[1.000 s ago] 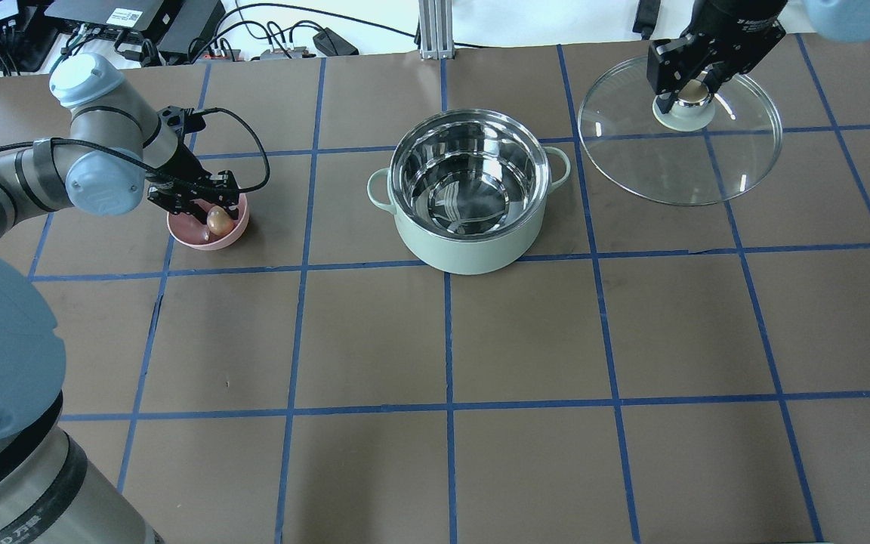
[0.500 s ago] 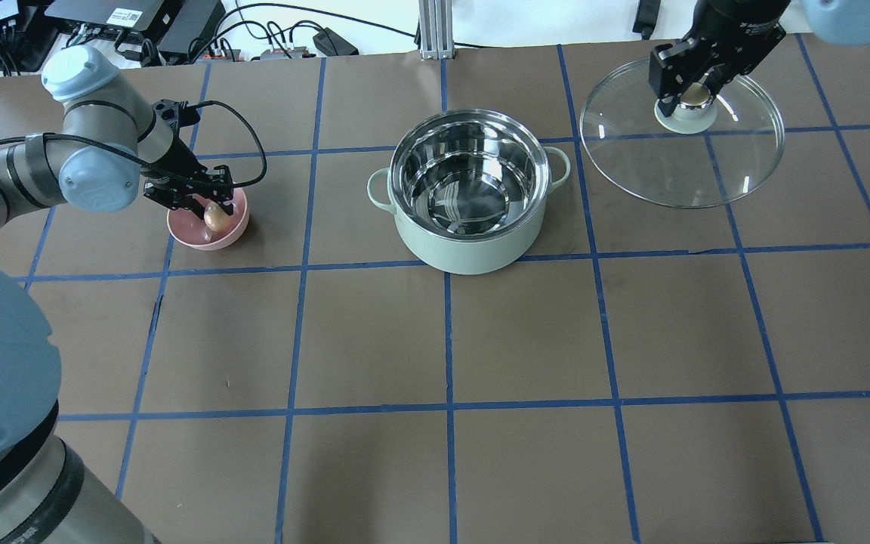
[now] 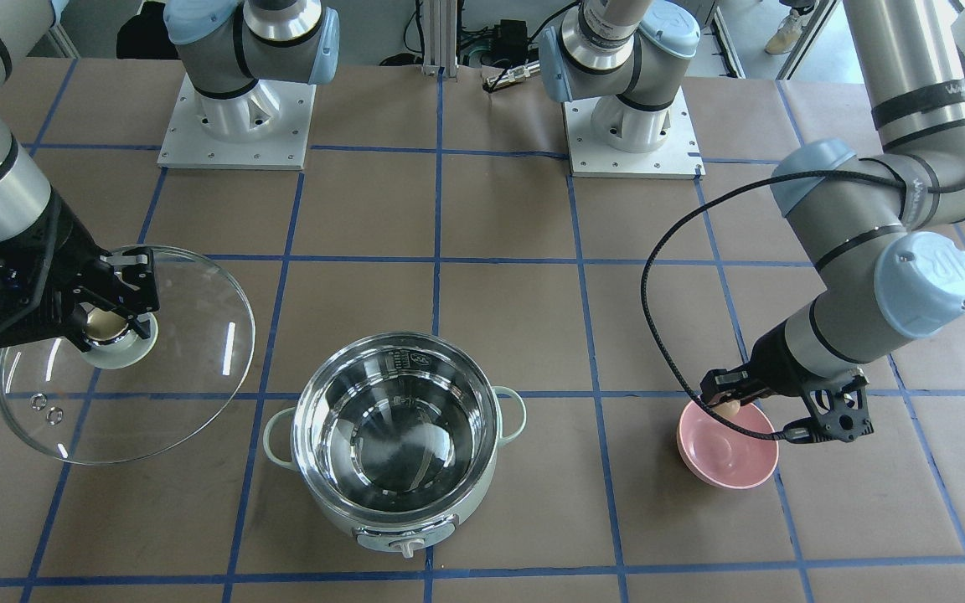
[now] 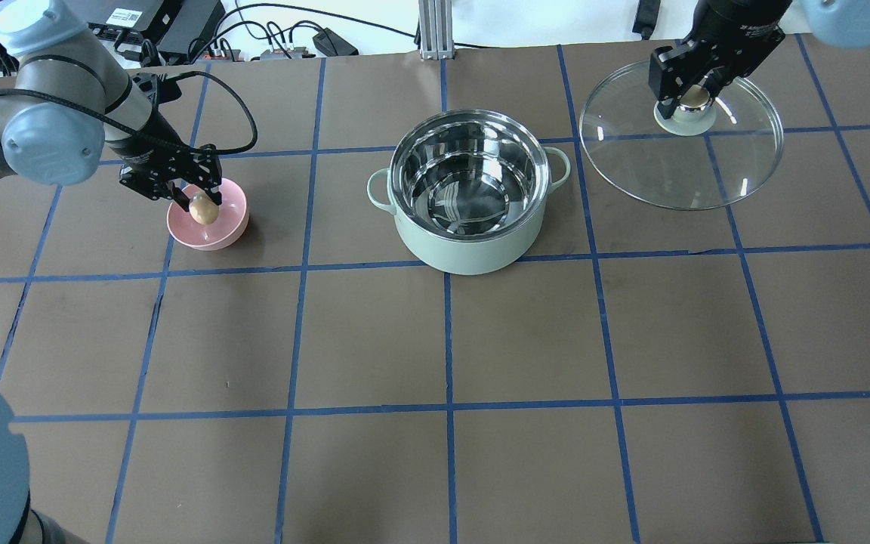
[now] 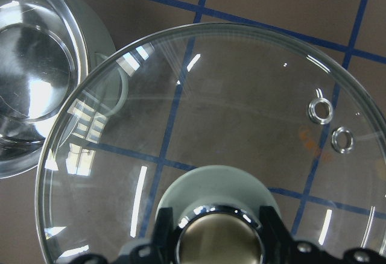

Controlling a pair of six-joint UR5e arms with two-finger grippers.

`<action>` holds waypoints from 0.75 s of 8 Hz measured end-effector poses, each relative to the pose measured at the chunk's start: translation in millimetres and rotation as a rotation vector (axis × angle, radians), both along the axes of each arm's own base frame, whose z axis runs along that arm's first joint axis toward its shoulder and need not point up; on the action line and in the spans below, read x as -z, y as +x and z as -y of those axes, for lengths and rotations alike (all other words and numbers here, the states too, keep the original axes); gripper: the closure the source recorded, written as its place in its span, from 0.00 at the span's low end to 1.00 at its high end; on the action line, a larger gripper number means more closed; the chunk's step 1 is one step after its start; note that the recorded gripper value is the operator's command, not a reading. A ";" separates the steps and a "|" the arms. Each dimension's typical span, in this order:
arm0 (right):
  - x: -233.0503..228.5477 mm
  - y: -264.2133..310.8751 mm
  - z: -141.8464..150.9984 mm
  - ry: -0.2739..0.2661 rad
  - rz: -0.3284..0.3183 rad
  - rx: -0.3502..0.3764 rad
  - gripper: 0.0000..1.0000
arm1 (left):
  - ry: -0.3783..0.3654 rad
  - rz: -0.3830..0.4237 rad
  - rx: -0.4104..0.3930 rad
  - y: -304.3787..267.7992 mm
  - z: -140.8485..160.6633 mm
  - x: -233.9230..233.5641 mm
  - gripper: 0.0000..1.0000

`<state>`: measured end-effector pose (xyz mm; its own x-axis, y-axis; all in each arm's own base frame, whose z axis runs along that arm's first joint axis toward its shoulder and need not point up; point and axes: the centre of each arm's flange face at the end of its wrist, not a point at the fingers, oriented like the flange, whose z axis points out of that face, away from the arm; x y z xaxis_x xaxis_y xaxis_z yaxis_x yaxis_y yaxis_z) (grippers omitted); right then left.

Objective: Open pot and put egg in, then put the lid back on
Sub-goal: 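Lift the egg with the left gripper and carry it over the pot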

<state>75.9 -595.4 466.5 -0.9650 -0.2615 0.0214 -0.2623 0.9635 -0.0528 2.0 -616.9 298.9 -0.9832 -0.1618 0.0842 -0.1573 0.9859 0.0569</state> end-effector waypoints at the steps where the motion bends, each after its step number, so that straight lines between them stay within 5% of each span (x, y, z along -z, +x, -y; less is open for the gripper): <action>1: 1.0 -1.3 -0.1 0.003 0.004 0.001 1.00 | 0.008 0.011 0.003 -31.8 -5.7 -30.2 1.00; 4: 2.3 -10.2 0.7 0.005 0.007 0.006 1.00 | -0.067 0.019 0.015 -164.8 -6.6 -109.6 1.00; 6: 2.4 -11.6 0.9 0.003 0.010 0.008 1.00 | -0.112 -0.011 0.030 -238.7 -5.9 -105.4 1.00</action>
<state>64.3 -596.3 464.1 -0.9671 -0.2543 0.0111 -0.2545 0.9656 -0.0529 -236.8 -611.0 404.3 -0.9864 -0.1207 0.1111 -0.1272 0.9905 -0.0528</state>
